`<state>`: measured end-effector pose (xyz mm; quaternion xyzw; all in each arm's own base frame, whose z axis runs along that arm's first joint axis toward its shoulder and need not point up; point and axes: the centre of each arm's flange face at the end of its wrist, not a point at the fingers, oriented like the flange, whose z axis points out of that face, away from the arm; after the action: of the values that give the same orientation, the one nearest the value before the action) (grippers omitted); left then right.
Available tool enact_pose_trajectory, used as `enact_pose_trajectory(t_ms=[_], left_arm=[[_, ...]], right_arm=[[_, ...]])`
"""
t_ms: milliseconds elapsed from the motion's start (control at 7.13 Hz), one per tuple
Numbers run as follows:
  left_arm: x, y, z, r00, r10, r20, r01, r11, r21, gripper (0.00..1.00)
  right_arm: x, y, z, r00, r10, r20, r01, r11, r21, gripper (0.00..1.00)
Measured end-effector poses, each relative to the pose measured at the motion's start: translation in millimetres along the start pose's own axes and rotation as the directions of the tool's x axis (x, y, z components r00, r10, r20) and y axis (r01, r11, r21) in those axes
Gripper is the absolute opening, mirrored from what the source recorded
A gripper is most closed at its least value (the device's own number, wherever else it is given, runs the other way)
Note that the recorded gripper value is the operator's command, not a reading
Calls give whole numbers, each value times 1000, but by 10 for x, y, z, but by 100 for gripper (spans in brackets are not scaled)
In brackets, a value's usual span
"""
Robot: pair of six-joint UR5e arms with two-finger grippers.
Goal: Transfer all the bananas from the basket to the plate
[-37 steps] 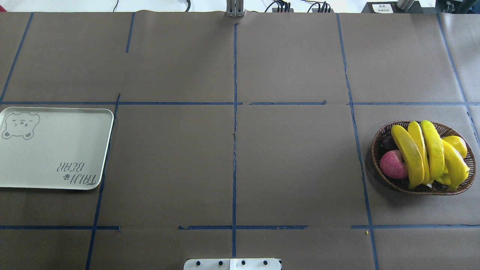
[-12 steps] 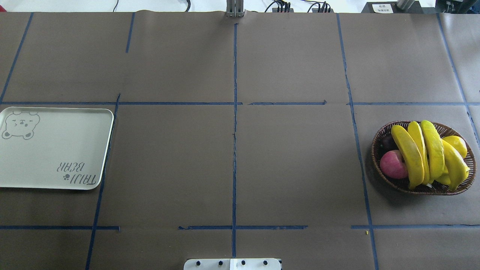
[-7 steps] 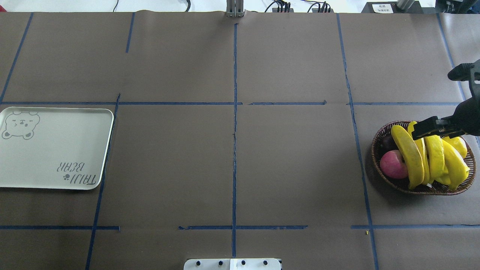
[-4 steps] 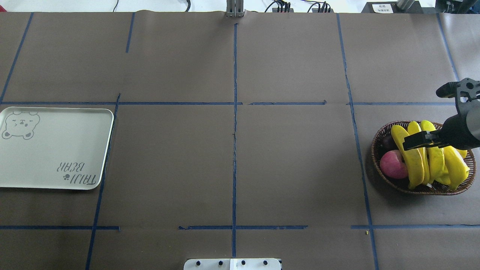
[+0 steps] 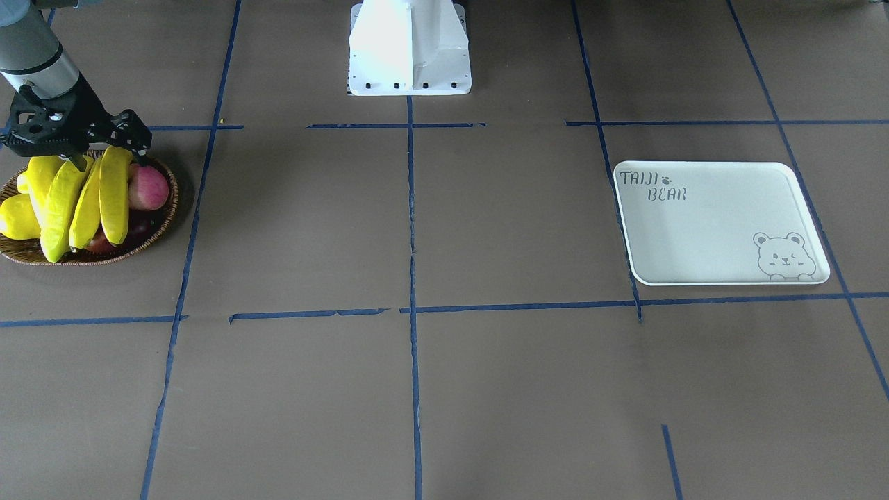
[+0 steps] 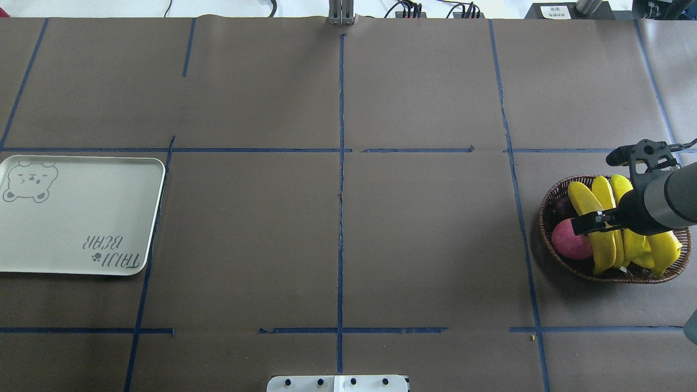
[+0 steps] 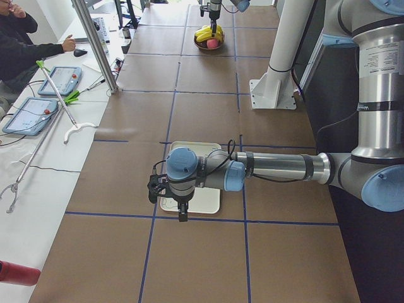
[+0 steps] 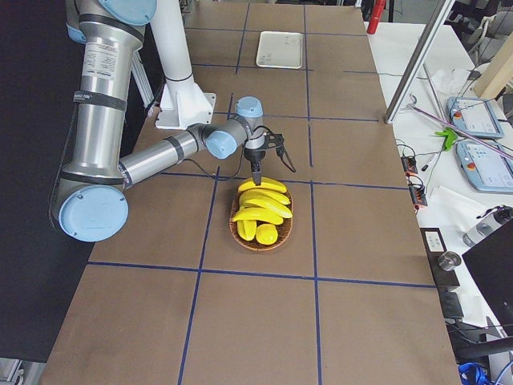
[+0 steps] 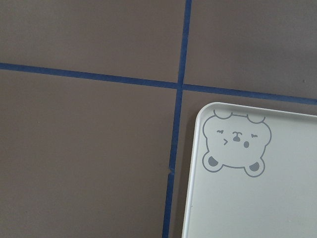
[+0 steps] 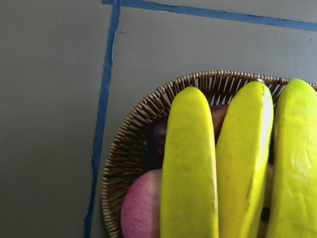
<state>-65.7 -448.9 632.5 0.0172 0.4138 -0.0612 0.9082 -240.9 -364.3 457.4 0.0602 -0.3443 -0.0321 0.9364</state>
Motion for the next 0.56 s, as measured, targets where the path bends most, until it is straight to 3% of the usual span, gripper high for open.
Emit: enact_pose_trajectory(t_ms=[140,280,561], left_arm=[[2,0,-2,1000,0,0,0,1000,0,100],[4,-2,-2,1000,1,-1,-1,1000,0,100],[5,-6,-2,1000,2,0,-2,1000,1,100]], right_arm=[[10,16,52,1000,-1,-7,1,1000,-9,95],[7,34,97,1000,-5,-12,5,1000,-17,74],[15,49,147,1000,-8,-21,7,1000,-24,22]])
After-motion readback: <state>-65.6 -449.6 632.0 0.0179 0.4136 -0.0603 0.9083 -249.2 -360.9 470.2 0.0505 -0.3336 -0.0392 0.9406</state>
